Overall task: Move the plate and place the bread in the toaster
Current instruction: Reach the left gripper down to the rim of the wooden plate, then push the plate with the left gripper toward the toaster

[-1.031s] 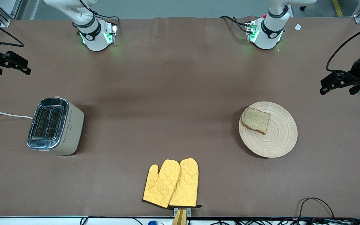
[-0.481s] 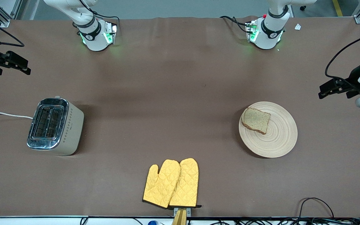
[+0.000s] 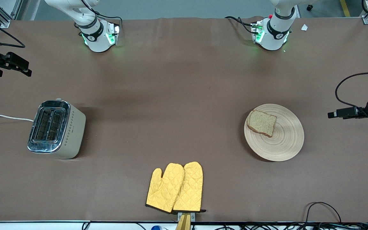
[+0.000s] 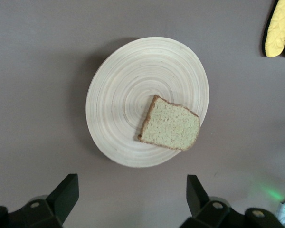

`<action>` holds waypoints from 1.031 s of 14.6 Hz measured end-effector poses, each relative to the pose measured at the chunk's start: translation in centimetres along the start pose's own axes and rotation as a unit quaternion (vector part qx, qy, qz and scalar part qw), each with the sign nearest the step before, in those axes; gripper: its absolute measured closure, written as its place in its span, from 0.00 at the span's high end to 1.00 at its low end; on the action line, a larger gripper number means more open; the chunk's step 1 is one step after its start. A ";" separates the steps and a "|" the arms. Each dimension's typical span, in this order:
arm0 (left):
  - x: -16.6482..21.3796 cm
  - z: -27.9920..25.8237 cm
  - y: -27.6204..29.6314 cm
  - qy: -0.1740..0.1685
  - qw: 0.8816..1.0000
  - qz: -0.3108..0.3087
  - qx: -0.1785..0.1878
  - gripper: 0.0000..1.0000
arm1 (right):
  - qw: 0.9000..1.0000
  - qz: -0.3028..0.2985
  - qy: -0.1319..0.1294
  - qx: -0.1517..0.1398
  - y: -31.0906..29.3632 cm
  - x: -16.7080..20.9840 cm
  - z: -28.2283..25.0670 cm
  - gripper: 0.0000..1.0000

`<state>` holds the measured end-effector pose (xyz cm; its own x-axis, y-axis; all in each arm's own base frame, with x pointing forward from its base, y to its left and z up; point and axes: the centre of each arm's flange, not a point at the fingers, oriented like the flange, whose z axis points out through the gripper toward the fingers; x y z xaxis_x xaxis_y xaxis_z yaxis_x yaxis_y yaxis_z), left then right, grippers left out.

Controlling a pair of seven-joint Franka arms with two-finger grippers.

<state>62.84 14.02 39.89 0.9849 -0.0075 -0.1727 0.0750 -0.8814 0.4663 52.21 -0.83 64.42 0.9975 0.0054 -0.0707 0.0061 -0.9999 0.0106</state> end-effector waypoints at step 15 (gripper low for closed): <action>5.2 21.1 -11.5 0.005 0.984 0.103 -0.143 0.98 | 1.000 -0.004 0.000 0.005 -0.4 0.0 0.0 1.00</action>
<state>63.85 14.17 15.31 0.9851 -0.1670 -0.0414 -0.0873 -0.6921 0.7166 52.21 -0.38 64.40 0.9974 0.0128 -0.0713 0.0129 -0.9999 0.0000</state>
